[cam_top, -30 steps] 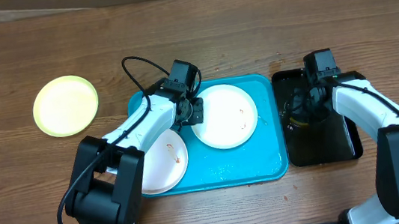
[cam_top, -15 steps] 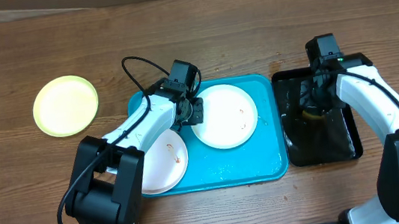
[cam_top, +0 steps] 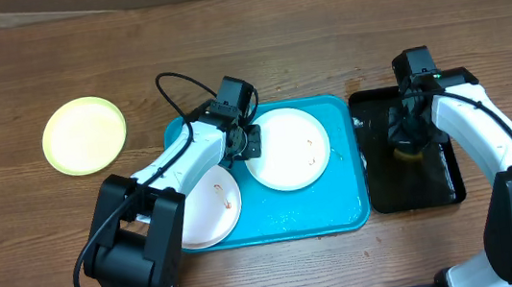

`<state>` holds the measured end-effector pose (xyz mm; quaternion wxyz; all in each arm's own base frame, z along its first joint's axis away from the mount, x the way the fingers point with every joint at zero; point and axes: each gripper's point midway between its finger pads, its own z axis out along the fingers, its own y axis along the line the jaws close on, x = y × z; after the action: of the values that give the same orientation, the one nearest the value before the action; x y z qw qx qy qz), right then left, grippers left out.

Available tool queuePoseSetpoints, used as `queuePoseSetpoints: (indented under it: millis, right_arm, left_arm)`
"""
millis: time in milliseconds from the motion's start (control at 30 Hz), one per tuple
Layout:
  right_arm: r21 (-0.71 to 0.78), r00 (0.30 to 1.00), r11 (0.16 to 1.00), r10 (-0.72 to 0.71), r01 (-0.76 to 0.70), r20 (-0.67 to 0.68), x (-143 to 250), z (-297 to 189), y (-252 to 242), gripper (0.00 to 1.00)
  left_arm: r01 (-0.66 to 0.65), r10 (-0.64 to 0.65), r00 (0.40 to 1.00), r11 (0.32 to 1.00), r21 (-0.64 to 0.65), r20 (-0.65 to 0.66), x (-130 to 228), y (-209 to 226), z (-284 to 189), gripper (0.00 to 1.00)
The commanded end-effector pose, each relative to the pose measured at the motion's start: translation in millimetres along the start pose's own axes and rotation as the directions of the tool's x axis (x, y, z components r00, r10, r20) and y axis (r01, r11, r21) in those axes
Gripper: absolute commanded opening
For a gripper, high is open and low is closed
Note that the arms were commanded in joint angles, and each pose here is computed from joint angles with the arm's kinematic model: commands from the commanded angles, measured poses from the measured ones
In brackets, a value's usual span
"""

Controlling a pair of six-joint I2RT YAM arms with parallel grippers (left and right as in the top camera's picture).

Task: Clean dirty plates on tray and stack at the side
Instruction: 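Rub the sponge in the black tray's water with right gripper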

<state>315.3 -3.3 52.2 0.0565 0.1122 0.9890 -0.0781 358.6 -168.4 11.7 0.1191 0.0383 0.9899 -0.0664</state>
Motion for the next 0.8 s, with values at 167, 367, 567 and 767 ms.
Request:
queuePoseSetpoints:
  millis: [167, 367, 567, 767]
  right_arm:
    - [0.191, 0.996, 0.982, -0.005, -0.012, 0.092, -18, -19, -35, 0.04]
    - [0.194, 0.996, 0.981, -0.029, 0.012, 0.087, -18, -19, -35, 0.04]
    - [0.142, 0.989, 0.983, -0.128, 0.116, 0.079, -21, -23, -22, 0.04]
    - [0.15, 0.98, 0.976, -0.174, 0.158, 0.1, -29, -33, -17, 0.04]
  left_arm:
    - [0.081, -0.081, 0.996, 0.996, 0.023, 0.021, -9, -2, 1, 0.3]
    - [0.067, -0.068, 0.997, 0.997, 0.034, 0.035, -14, -2, 0, 0.04]
    - [0.098, -0.097, 0.995, 0.994, 0.037, -0.03, 2, -4, 0, 0.04]
    - [0.1, -0.099, 0.995, 0.994, 0.04, -0.022, 0, -5, 0, 0.05]
